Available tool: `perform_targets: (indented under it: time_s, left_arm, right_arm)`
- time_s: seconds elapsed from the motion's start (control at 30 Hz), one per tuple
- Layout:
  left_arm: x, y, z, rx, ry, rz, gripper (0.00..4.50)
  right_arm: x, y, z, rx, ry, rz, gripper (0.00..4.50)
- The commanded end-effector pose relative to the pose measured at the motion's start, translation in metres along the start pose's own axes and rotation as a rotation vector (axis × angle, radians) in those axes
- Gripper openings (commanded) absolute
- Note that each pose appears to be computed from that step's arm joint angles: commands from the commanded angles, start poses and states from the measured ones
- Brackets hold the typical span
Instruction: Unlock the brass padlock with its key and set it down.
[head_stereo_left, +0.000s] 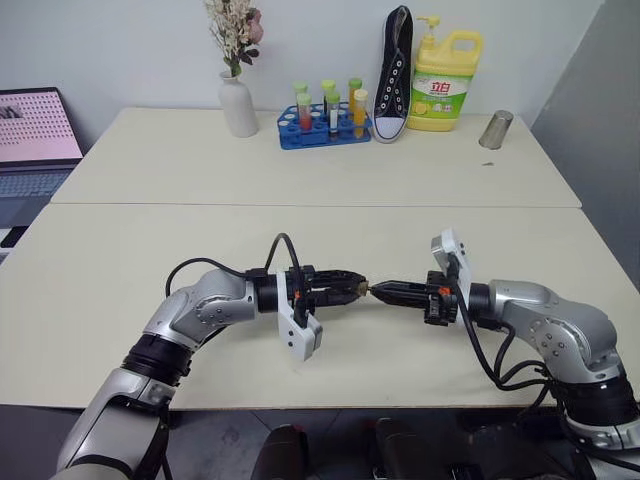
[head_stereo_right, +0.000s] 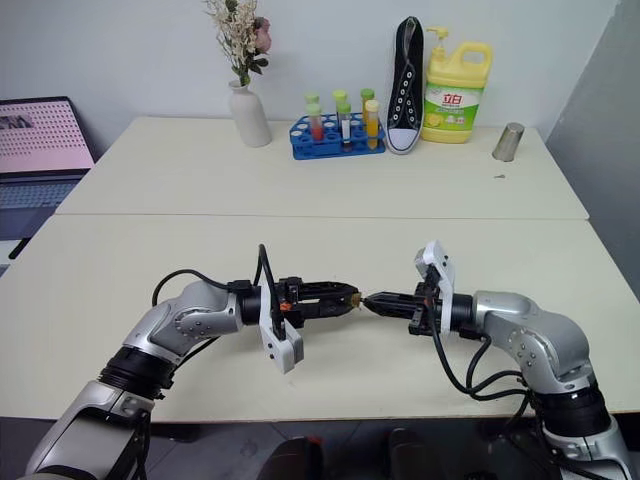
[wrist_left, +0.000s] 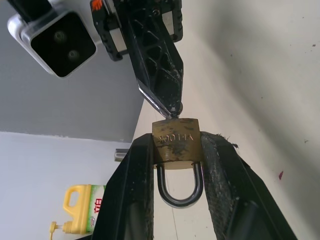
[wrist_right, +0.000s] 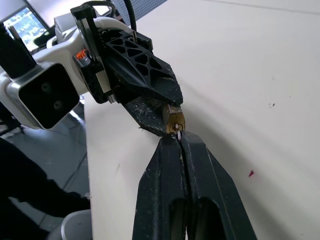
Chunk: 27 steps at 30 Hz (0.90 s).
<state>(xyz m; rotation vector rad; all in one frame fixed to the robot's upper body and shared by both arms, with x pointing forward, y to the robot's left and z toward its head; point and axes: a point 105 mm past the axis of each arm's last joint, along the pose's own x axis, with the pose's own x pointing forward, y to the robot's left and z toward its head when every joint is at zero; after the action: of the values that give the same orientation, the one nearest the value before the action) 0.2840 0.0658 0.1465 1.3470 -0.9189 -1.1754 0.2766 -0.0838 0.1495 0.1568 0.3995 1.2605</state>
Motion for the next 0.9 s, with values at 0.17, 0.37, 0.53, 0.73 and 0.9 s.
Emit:
perform_targets:
  time_s: [0.17, 0.37, 0.53, 0.73, 0.9]
  left_arm:
    - [0.004, 0.000, 0.009, 0.054, -0.045, -0.001, 0.96]
    - [0.006, -0.003, 0.012, 0.065, -0.050, -0.003, 0.96]
    - [0.006, -0.005, 0.012, 0.071, -0.047, -0.003, 0.96]
    - [0.005, -0.007, 0.012, 0.071, -0.046, -0.005, 0.96]
    - [0.005, -0.007, 0.013, 0.068, -0.053, 0.000, 0.96]
  right_arm:
    - [0.002, 0.007, 0.011, 0.229, 0.074, 0.104, 0.00]
    - [0.004, 0.002, 0.015, 0.336, 0.104, 0.095, 0.00]
    - [0.005, 0.000, 0.018, 0.402, 0.101, 0.098, 0.00]
    - [0.005, 0.001, 0.019, 0.441, 0.097, 0.100, 0.00]
    - [0.006, 0.005, 0.018, 0.416, 0.110, 0.111, 0.00]
